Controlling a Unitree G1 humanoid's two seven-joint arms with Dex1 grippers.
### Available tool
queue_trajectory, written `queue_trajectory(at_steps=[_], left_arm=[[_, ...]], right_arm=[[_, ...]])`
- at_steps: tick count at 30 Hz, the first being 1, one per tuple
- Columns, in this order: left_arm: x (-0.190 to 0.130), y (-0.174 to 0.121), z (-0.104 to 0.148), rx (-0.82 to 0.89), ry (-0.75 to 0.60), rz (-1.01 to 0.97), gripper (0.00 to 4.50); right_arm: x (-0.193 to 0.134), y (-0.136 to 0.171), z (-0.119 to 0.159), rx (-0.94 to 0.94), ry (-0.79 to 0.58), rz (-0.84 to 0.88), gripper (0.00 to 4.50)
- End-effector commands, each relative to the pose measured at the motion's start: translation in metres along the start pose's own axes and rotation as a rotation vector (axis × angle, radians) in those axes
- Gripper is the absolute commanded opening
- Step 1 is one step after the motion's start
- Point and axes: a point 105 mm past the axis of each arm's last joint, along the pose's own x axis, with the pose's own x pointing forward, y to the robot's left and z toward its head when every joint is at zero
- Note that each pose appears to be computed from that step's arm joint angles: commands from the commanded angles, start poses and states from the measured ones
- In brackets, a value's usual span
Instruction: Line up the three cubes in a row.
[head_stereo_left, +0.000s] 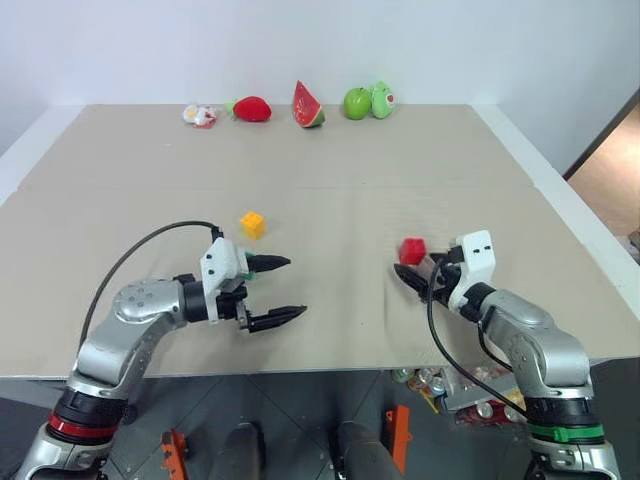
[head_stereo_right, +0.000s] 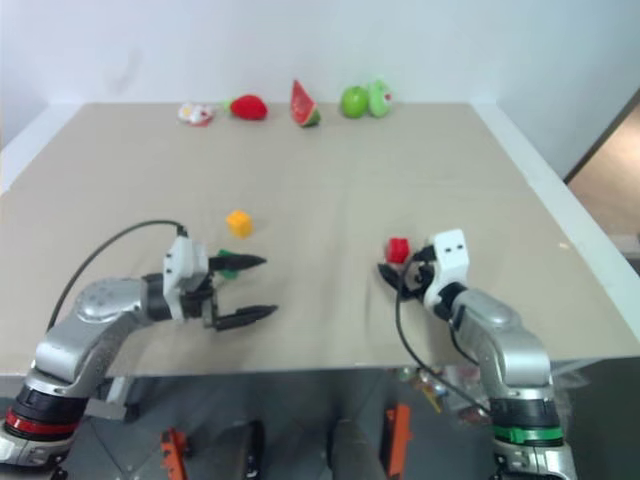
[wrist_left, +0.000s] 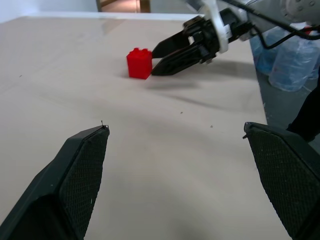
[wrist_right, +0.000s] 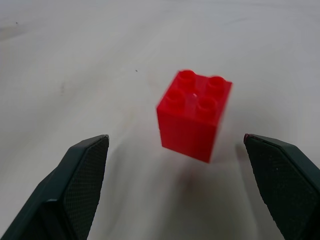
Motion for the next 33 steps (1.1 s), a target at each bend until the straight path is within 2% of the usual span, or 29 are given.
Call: queue_trajectory(at_steps=[1,6,9,10,16,21,23,28,33], left_arm=[[0.005,0.005,0.009,0.044,-0.03,0.013,4.47],[0.011,0.007,0.01,0.048,-0.055,0.028,4.47],[0.011,0.007,0.01,0.048,-0.065,0.037,4.5],[0.011,0.007,0.01,0.046,-0.067,0.04,4.5],[0.008,0.006,0.008,0.034,-0.068,0.059,4.5],[0.005,0.007,0.009,0.029,-0.07,0.077,4.5],[0.002,0.006,0.009,0.025,-0.066,0.076,4.5],[-0.011,0.001,0.007,-0.001,-0.015,0.02,4.5],[-0.024,-0.001,0.002,-0.019,0.032,-0.013,4.5]], right_arm=[[0.005,-0.001,0.014,-0.032,-0.052,-0.026,4.5],[0.012,-0.008,0.011,-0.024,-0.048,-0.063,4.5],[0.013,-0.013,0.009,-0.025,-0.04,-0.082,3.74],[0.014,-0.014,0.008,-0.025,-0.039,-0.086,3.28],[0.017,-0.015,0.009,-0.022,-0.051,-0.085,1.2],[0.021,-0.013,0.011,-0.032,-0.056,-0.064,1.15],[0.019,-0.005,0.015,-0.06,-0.07,0.02,1.15],[-0.018,0.039,0.013,-0.187,-0.01,0.55,1.15],[-0.032,0.044,0.01,-0.258,0.074,0.787,1.15]])
